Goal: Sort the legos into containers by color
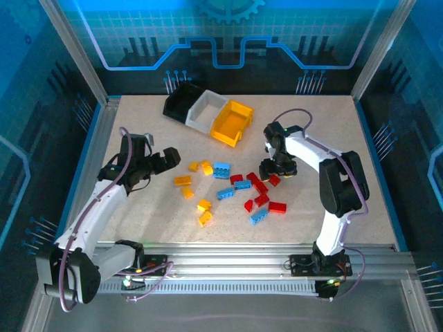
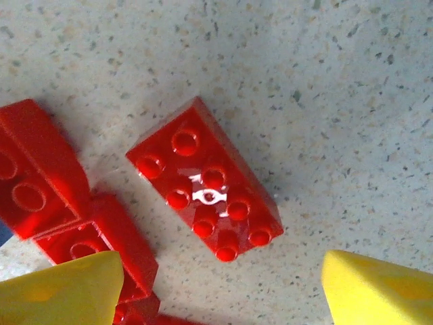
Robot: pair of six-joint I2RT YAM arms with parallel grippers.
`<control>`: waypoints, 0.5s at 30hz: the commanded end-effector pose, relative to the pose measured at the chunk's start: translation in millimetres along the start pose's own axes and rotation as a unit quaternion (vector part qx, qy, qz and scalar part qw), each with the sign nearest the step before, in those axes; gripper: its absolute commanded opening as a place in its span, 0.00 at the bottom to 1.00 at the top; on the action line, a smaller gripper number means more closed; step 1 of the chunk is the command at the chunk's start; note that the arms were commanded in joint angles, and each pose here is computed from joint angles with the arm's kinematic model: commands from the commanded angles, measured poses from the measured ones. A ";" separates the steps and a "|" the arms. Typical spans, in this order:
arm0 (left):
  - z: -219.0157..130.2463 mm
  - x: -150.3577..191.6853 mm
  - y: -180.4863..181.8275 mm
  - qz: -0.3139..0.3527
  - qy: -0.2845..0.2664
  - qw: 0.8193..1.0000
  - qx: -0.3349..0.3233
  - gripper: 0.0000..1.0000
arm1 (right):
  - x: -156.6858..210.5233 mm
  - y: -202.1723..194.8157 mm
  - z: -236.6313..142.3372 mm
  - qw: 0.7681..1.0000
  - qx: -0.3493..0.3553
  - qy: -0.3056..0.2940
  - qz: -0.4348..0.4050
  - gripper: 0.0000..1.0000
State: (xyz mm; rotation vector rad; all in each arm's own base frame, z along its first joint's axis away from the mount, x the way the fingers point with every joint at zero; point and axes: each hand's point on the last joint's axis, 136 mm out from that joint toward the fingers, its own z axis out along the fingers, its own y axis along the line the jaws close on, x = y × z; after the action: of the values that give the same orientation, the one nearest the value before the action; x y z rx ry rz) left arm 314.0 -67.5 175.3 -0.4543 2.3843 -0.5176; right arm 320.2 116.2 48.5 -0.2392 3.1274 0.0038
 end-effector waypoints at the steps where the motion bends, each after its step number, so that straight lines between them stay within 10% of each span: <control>1: -0.4 8.3 0.5 -0.007 0.015 1.000 0.003 0.99 | -3.7 -2.5 1.2 1.000 0.020 0.007 -0.015 0.77; 15: 5.2 9.5 3.0 -0.010 0.018 1.000 -0.001 0.99 | -13.3 -6.2 18.7 0.999 0.033 0.014 -0.016 0.68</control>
State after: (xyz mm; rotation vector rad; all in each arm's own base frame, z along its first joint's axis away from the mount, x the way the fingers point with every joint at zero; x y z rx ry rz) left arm 314.2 -67.6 174.8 -0.4547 2.3855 -0.5173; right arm 326.7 111.3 32.0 -0.2749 3.1525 -0.0740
